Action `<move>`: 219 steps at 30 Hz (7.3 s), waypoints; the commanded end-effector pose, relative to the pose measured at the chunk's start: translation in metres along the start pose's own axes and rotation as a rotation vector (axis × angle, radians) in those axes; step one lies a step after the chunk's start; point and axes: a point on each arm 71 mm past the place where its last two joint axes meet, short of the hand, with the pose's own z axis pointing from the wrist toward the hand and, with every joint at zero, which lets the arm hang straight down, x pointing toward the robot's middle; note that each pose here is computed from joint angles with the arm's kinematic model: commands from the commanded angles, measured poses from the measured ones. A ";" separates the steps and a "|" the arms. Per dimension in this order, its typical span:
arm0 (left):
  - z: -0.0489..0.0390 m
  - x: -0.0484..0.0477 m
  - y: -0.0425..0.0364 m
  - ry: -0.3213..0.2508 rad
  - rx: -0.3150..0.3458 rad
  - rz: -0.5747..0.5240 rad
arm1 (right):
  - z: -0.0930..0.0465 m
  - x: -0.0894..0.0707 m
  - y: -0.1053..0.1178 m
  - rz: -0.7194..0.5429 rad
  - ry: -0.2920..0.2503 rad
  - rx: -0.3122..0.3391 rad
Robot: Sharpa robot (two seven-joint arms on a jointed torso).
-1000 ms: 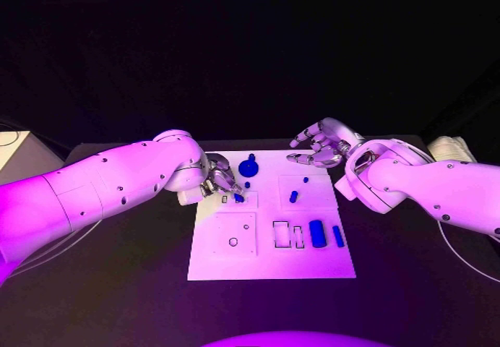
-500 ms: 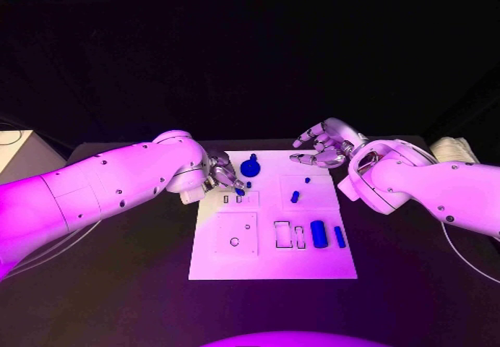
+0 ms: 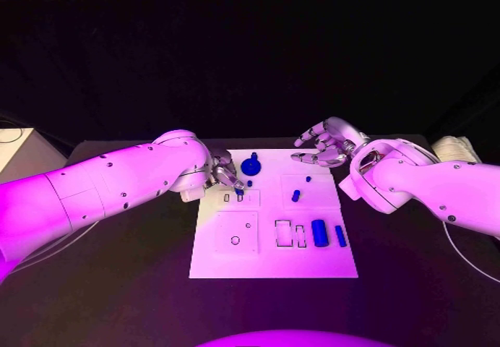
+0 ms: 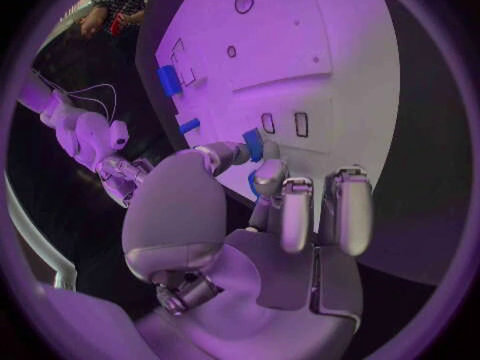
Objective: Assemble the parts on the task board
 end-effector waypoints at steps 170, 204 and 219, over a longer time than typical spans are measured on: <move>0.0052 0.0178 -0.0008 -0.002 0.033 0.175 | -0.001 0.000 -0.002 -0.005 0.011 0.000; 0.0058 0.0158 0.0013 -0.014 0.022 0.129 | -0.001 0.000 -0.002 -0.005 0.011 0.001; 0.0060 0.0137 0.0038 -0.029 0.011 0.115 | -0.001 0.000 -0.003 -0.005 0.010 0.002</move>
